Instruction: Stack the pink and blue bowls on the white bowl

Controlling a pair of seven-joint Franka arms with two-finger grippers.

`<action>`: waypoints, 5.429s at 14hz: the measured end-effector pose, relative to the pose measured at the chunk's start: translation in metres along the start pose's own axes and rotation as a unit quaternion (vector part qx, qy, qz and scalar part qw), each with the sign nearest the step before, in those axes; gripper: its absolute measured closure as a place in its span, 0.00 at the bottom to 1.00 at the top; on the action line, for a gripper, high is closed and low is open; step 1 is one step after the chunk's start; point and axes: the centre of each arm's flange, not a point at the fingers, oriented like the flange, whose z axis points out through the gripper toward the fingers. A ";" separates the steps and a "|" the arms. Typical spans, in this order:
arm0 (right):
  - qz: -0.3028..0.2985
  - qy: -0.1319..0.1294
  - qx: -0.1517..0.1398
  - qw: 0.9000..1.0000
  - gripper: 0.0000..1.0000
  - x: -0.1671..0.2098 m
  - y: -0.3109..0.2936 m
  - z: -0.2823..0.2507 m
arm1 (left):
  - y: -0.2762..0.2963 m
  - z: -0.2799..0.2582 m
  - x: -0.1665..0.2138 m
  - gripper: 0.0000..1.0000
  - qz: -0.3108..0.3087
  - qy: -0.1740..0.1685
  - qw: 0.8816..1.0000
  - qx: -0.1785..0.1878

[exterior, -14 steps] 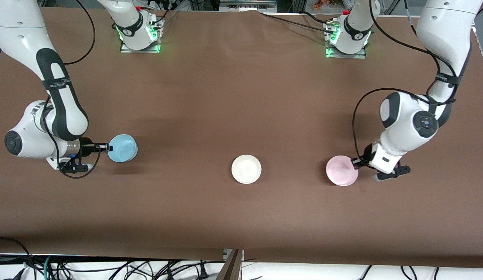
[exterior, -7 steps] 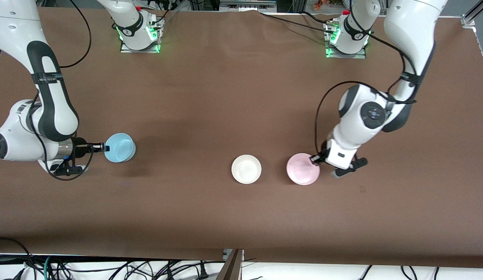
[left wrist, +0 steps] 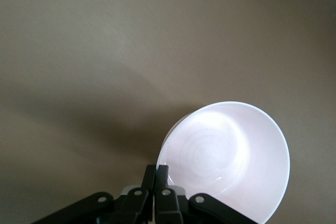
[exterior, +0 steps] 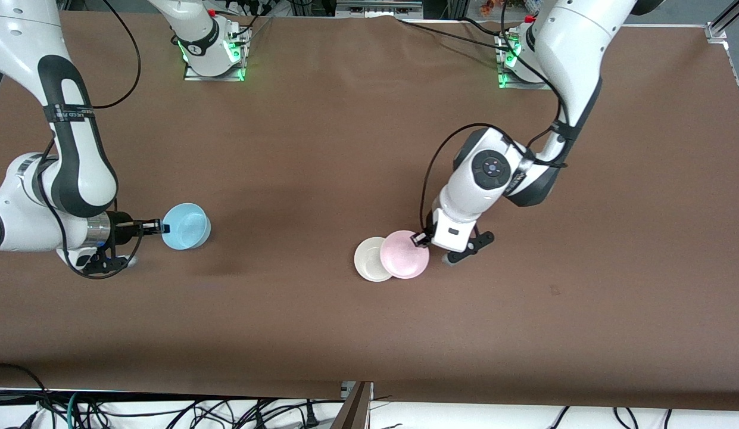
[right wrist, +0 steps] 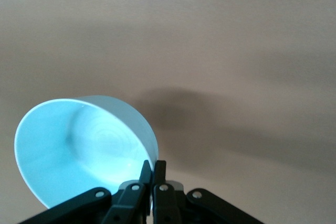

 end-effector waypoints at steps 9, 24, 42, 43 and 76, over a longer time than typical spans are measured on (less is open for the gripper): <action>0.031 -0.006 -0.002 0.999 0.97 0.009 -0.046 0.006 | 0.034 0.032 -0.040 0.97 -0.017 0.010 1.000 0.006; 0.115 -0.005 0.001 0.993 0.97 0.022 -0.157 0.015 | 0.027 0.057 -0.030 0.97 -0.026 0.010 0.999 0.018; 0.225 0.078 0.011 0.971 0.97 0.028 -0.301 0.034 | 0.047 -0.014 0.026 0.52 -0.059 0.017 0.998 0.031; 0.234 0.088 0.016 0.968 0.97 0.028 -0.318 0.040 | 0.046 -0.033 0.039 0.53 -0.058 0.015 0.997 0.040; 0.273 0.150 0.065 0.948 0.97 0.044 -0.444 0.158 | -0.249 -0.397 0.152 0.47 0.275 -0.059 0.947 0.155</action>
